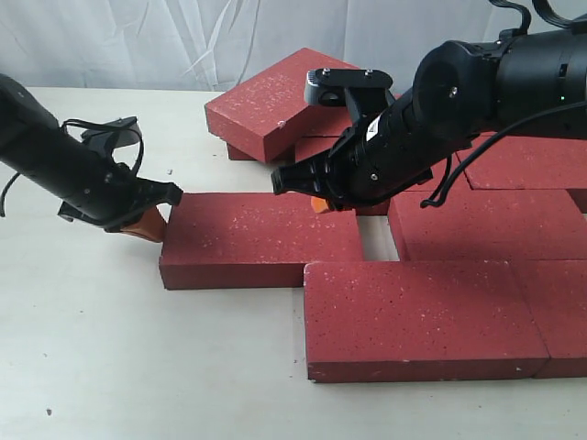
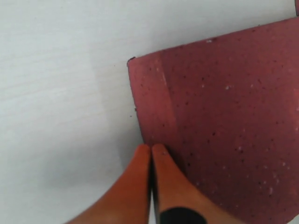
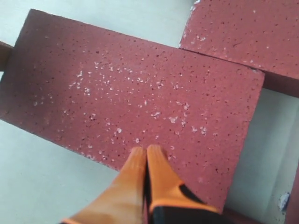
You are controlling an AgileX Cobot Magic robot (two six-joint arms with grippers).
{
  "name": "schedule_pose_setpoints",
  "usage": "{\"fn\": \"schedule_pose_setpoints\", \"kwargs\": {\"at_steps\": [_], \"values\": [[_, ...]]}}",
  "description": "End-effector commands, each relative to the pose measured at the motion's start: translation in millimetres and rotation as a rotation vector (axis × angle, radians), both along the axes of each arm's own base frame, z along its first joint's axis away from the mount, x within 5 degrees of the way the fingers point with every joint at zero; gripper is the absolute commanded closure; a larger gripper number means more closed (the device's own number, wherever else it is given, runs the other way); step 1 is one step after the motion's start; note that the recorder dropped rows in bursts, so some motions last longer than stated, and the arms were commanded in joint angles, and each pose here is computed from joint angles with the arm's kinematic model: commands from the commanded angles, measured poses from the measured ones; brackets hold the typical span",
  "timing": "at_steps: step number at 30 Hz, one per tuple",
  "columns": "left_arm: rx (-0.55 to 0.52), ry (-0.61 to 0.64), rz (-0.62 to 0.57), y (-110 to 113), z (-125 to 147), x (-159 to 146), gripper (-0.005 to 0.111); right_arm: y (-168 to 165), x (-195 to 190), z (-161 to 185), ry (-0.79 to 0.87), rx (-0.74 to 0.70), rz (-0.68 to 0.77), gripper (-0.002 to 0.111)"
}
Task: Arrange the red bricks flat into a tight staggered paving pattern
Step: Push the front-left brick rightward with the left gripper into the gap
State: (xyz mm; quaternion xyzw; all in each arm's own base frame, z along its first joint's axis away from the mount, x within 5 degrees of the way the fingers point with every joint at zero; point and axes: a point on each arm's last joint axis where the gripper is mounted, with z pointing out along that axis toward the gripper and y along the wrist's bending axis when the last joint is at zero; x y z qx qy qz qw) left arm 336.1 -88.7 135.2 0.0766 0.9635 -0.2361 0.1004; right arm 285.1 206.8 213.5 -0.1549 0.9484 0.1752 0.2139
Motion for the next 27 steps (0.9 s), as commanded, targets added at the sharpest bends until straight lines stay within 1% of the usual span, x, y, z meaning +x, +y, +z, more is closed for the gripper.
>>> {"fn": "schedule_pose_setpoints", "kwargs": {"at_steps": [1, 9, 15, 21, 24, 27], "values": [[-0.009, -0.022, -0.006, -11, 1, 0, 0.107, -2, 2, 5, -0.023, 0.007, -0.003, 0.109], [-0.022, -0.03, -0.034, -29, 2, -4, 0.107, -2, 2, 5, -0.034, -0.004, 0.005, 0.109], [-0.022, -0.036, -0.059, -37, 2, -7, 0.107, -2, 2, 5, -0.032, -0.005, 0.006, 0.109], [-0.007, -0.073, -0.085, -52, 2, -9, 0.107, -2, 2, 5, -0.031, -0.01, 0.009, 0.109], [-0.022, -0.084, -0.111, -61, 3, -12, 0.107, -2, 2, 5, -0.031, -0.01, 0.009, 0.109], [-0.036, -0.086, -0.113, -64, 4, -13, 0.107, -3, 2, 4, -0.029, -0.011, 0.009, 0.109]]}}
